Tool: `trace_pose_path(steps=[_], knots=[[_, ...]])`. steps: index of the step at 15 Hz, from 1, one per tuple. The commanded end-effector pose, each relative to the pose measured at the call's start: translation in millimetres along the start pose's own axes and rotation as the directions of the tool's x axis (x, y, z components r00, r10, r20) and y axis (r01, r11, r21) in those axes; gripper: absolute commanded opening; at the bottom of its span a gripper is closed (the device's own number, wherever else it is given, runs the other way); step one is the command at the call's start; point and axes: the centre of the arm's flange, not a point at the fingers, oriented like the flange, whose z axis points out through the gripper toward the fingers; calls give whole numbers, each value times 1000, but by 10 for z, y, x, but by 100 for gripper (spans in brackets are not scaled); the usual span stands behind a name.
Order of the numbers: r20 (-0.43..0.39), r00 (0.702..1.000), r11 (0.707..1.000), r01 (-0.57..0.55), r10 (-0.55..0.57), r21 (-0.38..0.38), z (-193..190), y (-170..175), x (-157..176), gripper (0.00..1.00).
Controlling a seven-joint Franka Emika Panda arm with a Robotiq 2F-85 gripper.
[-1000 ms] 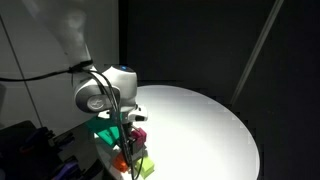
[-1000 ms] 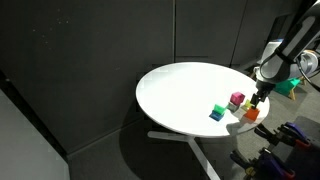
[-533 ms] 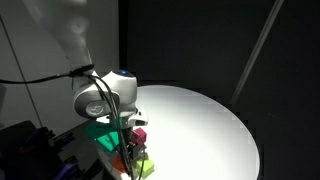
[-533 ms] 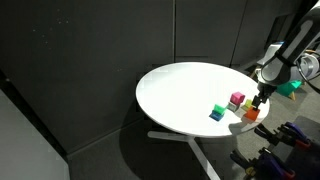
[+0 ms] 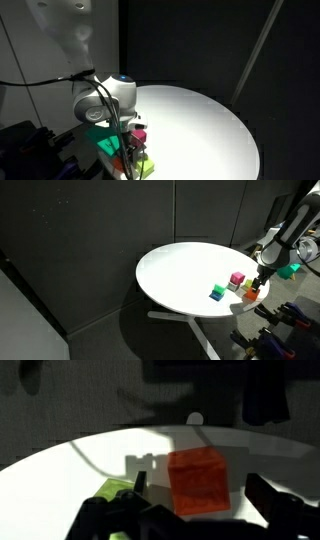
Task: Pick up the orange block and put it on the green block
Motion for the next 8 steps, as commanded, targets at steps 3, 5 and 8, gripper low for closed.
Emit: trace_pose_path(steps=[3, 5, 8], knots=[[-10, 1000, 1000, 28, -28, 1, 106, 32, 105, 100], [-6, 1000, 1000, 29, -29, 0, 132, 33, 139, 100], [-4, 1000, 1000, 30, -30, -1, 170, 49, 172, 100]])
